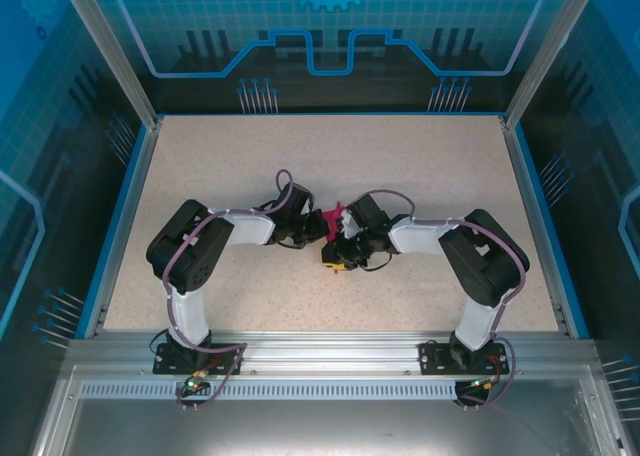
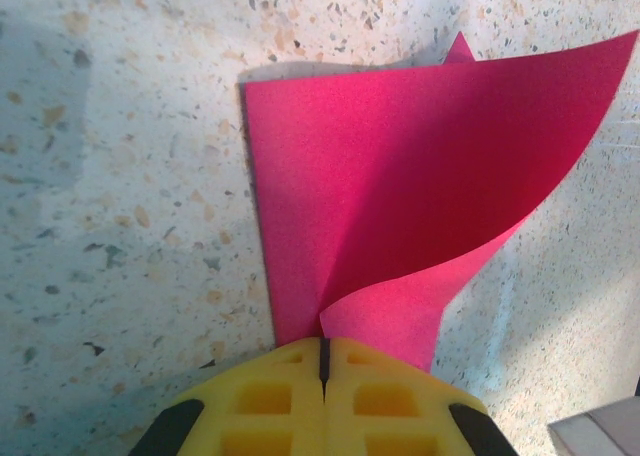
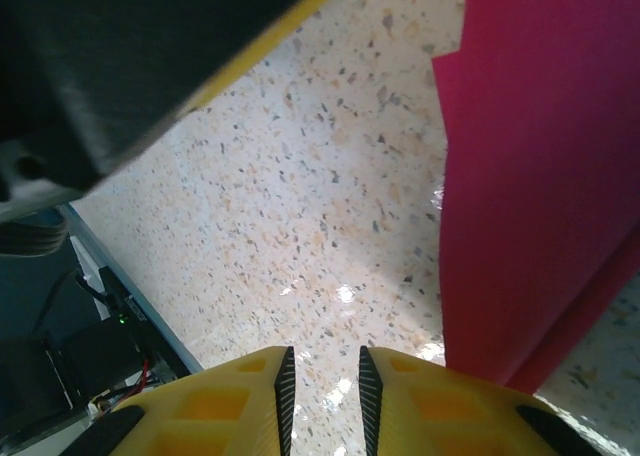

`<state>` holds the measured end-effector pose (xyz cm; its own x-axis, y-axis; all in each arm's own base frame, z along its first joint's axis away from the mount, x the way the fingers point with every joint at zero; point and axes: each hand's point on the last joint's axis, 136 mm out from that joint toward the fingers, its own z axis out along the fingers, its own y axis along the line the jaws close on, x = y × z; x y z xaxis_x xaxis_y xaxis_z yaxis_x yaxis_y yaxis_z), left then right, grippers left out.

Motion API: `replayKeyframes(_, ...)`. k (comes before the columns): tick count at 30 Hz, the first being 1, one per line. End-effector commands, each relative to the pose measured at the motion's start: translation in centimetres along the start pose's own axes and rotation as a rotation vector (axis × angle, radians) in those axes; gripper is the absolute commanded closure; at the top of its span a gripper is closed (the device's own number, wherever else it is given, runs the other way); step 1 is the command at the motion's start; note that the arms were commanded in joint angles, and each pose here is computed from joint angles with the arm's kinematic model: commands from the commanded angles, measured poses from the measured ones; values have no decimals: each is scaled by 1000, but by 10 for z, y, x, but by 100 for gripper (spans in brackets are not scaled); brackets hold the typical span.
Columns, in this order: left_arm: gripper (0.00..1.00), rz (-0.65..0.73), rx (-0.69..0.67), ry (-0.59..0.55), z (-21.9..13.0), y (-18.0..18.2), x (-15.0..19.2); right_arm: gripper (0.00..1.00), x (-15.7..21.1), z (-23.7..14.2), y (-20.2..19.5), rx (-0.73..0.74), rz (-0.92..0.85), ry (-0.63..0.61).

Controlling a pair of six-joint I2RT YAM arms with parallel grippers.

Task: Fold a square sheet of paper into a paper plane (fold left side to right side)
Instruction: Fold the wing for the fifth time at the center of the table.

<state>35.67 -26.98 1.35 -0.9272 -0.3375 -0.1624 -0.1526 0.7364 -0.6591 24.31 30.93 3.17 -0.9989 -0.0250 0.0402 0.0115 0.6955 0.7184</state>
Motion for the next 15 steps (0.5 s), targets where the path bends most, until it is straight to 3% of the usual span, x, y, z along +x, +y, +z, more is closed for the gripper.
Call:
replayKeyframes(1,100,-41,-222,11,1,65,12,74,7,11,-10,41,34,31)
replayKeyframes(15,100,-38,-248,-8,-6,70,8,74,22,19,-33,121,87,76)
